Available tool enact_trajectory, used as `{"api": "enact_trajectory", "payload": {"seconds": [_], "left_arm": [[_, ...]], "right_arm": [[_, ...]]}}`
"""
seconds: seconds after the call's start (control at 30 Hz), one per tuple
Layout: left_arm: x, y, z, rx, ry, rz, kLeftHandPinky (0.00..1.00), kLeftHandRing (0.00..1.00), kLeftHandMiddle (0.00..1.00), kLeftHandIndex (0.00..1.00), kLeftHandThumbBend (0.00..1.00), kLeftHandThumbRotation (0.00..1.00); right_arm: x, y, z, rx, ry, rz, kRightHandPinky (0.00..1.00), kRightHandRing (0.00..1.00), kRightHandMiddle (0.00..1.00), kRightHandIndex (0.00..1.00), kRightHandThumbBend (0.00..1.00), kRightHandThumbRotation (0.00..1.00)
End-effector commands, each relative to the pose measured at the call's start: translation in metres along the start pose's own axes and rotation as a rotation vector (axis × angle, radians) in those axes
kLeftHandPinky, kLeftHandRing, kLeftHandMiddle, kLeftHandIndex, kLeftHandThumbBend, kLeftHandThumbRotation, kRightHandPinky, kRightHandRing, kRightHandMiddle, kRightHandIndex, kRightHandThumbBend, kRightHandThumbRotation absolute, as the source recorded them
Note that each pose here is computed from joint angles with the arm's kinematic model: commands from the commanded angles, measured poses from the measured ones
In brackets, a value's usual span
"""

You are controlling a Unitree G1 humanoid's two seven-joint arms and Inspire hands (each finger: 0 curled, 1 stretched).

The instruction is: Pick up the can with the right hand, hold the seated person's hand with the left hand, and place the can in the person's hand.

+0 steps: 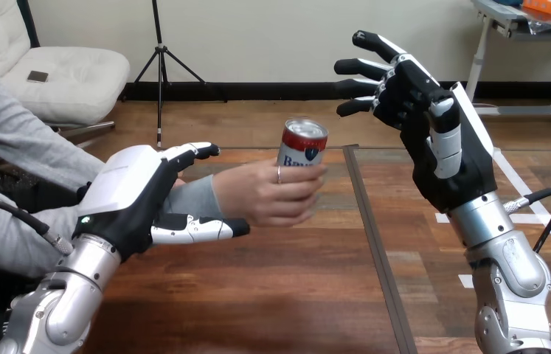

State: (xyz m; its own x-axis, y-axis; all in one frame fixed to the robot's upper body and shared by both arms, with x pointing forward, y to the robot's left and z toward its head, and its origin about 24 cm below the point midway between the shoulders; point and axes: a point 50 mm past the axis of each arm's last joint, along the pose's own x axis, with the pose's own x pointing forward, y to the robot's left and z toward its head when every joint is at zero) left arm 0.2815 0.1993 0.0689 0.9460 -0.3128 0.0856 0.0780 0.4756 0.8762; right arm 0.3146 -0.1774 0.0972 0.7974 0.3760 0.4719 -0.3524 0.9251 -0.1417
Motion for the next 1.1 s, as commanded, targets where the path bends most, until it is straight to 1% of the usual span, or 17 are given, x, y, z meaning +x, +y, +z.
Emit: {"api": "enact_trajectory", "payload": {"seconds": [0.0,0.13,0.2,0.37,0.47,0.6,0.67,0.7,0.93,1.07], "left_arm": [[0.002,0.018,0.006,-0.015,-0.047,0.081,0.80,0.81,0.83,0.82,1.00,0.78],[-0.001,0.018,0.006,-0.048,-0.056,0.091,0.75,0.80,0.83,0.82,1.00,0.85],[-0.002,0.018,0.006,-0.060,-0.056,0.094,0.71,0.80,0.83,0.82,1.00,0.91],[-0.006,0.019,0.009,-0.136,-0.082,0.138,0.66,0.79,0.83,0.82,1.00,0.97],[-0.009,0.019,0.010,-0.188,-0.093,0.167,0.64,0.78,0.83,0.82,1.00,0.98],[-0.013,0.019,0.013,-0.288,-0.131,0.218,0.62,0.78,0.83,0.82,1.00,1.00],[-0.015,0.019,0.014,-0.322,-0.141,0.234,0.62,0.79,0.83,0.82,1.00,1.00],[-0.016,0.019,0.015,-0.344,-0.146,0.252,0.61,0.79,0.83,0.82,1.00,1.00],[-0.023,0.019,0.018,-0.420,-0.183,0.320,0.60,0.78,0.82,0.81,1.00,1.00],[-0.027,0.019,0.019,-0.451,-0.194,0.346,0.61,0.78,0.83,0.81,1.00,1.00]], "right_arm": [[0.010,-0.003,0.010,0.002,-0.072,-0.024,0.62,0.72,0.78,0.87,1.00,1.00],[0.008,-0.004,0.011,0.001,-0.071,-0.024,0.61,0.72,0.78,0.87,1.00,1.00],[0.008,-0.004,0.011,0.001,-0.069,-0.025,0.61,0.72,0.78,0.87,1.00,1.00],[0.004,-0.004,0.011,-0.003,-0.054,-0.031,0.61,0.72,0.78,0.87,1.00,1.00],[0.001,-0.005,0.012,-0.015,-0.049,-0.033,0.61,0.72,0.78,0.87,1.00,1.00],[-0.004,-0.005,0.012,-0.014,-0.040,-0.036,0.61,0.72,0.79,0.88,1.00,1.00],[-0.005,-0.006,0.012,-0.013,-0.038,-0.036,0.61,0.73,0.79,0.88,1.00,1.00],[-0.007,-0.006,0.011,-0.007,-0.034,-0.039,0.61,0.73,0.79,0.88,1.00,1.00],[-0.016,-0.004,0.009,0.013,-0.018,-0.049,0.62,0.74,0.79,0.88,1.00,1.00],[-0.021,-0.002,0.008,0.014,0.001,-0.057,0.62,0.74,0.79,0.89,1.00,1.00]]}}
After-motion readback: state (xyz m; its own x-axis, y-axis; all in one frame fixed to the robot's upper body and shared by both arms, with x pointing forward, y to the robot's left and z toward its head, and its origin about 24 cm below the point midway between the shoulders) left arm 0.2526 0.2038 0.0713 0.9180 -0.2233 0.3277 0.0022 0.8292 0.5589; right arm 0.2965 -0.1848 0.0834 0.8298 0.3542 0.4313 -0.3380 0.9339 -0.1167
